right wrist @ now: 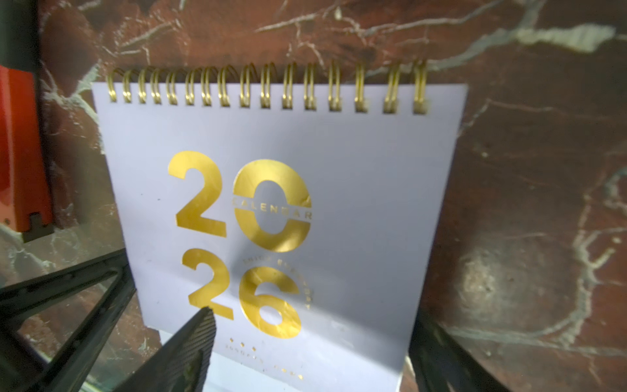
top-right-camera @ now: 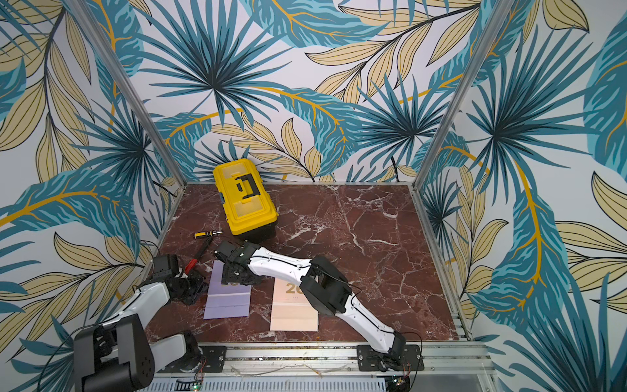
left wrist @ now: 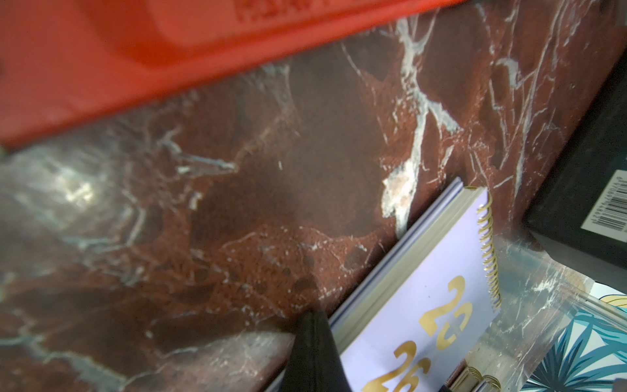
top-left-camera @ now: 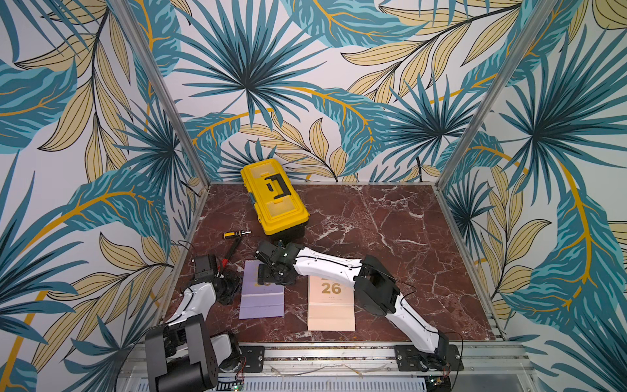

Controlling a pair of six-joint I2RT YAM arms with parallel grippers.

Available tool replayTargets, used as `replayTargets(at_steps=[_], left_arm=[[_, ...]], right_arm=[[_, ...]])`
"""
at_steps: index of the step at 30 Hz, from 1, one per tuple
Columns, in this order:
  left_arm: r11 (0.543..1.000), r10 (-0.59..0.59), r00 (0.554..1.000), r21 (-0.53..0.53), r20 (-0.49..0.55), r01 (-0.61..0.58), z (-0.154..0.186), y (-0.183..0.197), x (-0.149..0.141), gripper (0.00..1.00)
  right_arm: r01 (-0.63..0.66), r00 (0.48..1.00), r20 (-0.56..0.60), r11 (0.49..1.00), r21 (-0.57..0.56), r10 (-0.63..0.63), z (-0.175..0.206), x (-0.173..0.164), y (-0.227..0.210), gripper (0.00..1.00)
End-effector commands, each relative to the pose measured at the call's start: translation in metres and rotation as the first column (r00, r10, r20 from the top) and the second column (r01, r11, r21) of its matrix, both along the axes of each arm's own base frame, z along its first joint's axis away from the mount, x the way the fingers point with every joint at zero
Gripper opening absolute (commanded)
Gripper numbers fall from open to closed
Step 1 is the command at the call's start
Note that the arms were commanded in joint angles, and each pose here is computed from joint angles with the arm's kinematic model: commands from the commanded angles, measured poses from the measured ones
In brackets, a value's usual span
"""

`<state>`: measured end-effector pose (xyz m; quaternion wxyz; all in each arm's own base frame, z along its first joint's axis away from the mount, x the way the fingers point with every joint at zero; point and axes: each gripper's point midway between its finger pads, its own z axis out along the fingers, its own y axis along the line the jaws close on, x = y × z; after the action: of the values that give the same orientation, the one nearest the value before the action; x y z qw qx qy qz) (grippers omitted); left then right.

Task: Stack the calendars
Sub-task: Pick up the calendar at the center of the board.

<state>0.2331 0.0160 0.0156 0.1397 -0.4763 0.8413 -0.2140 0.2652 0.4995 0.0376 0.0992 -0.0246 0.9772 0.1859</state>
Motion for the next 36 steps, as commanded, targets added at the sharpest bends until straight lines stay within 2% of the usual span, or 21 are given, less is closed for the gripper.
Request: replayTargets(at_steps=[1,10,12,19,23,28,36], left_arm=[[0.997,-0.037,0.989,-0.074,-0.145,0.026,-0.026,-0.019,-0.038,0.00],[0.997,-0.039,0.989,-0.073,-0.142,0.029,-0.025,-0.019,-0.037,0.00],[0.997,-0.039,0.989,-0.073,-0.143,0.029,-0.025,-0.019,-0.037,0.00],[0.997,-0.043,0.989,-0.075,-0.139,0.033,-0.024,-0.019,-0.036,0.00],[0.997,-0.045,0.990,-0.075,-0.137,0.035,-0.024,-0.019,-0.035,0.00],[0.996,-0.046,0.990,-0.076,-0.136,0.036,-0.024,-0.019,-0.035,0.00],[0.996,-0.051,0.991,-0.084,-0.122,0.041,-0.020,-0.020,-0.032,0.00]], right_arm=[[-0.025,0.999,0.036,0.978,0.206,0.018,0.038,-0.002,0.031,0.85],[-0.006,0.996,0.082,0.928,0.372,-0.026,0.070,-0.002,0.026,0.78],[-0.016,0.994,0.104,0.904,0.427,-0.032,0.081,0.000,0.031,0.77],[-0.004,0.994,0.094,0.849,0.528,-0.053,0.088,0.001,0.034,0.71],[-0.004,0.994,0.090,0.837,0.548,-0.054,0.088,0.001,0.034,0.67],[-0.011,0.994,0.093,0.783,0.622,-0.060,0.096,0.000,0.040,0.59],[-0.003,0.993,0.099,0.825,0.565,-0.064,0.087,0.001,0.029,0.44]])
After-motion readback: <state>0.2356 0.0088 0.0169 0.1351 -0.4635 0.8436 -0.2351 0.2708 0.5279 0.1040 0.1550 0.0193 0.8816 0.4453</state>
